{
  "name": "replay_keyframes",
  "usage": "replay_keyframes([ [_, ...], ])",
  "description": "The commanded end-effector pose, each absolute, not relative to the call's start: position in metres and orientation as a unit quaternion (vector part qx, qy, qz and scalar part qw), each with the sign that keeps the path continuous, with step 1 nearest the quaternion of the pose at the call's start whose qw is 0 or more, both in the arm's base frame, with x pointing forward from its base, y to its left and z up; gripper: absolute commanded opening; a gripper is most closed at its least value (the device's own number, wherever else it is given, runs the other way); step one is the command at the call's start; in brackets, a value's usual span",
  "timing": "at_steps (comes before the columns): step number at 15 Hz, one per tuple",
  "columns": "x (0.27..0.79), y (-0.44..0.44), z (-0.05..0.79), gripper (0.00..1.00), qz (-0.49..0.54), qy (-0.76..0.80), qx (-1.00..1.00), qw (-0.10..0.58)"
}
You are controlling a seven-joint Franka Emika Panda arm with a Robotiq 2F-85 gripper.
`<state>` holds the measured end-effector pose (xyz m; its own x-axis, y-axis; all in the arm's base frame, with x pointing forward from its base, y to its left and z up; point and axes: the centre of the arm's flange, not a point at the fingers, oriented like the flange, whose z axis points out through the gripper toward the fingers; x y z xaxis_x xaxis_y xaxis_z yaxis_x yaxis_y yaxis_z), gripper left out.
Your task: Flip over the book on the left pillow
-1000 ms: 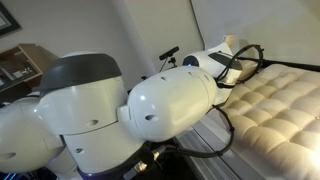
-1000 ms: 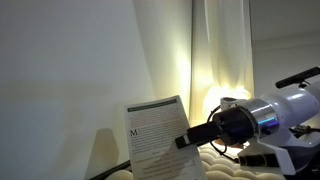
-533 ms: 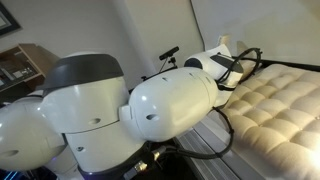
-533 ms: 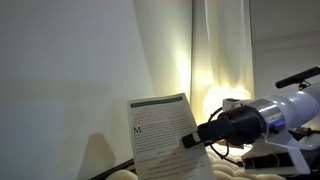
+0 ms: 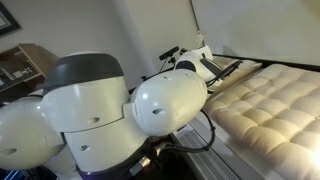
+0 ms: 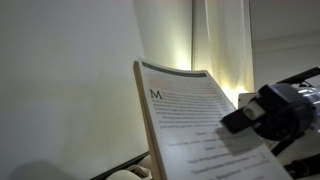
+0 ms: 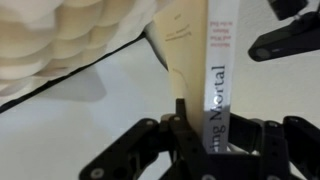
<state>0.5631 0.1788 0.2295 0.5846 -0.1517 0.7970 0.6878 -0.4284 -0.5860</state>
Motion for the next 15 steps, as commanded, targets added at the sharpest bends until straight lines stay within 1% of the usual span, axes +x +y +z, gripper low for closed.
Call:
replay_keyframes([
  [1,0.584,0.170,0.208,0.07,-0.378,-0.168,-0.722,0.554],
  [2,0.581,0.174,0.206,0.07,-0.370,-0.164,-0.722,0.561],
  [4,0.578,0.174,0.203,0.07,-0.377,-0.149,-0.734,0.544],
  [7,0.588,0.154,0.194,0.07,-0.428,-0.118,-0.756,0.482],
  [9,0.607,0.131,0.187,0.07,-0.437,-0.103,-0.763,0.465],
  [13,0.625,0.111,0.170,0.07,-0.422,-0.076,-0.774,0.465],
  [14,0.626,0.110,0.168,0.41,-0.410,-0.074,-0.772,0.481],
  [15,0.626,0.111,0.167,0.53,-0.404,-0.072,-0.777,0.477],
])
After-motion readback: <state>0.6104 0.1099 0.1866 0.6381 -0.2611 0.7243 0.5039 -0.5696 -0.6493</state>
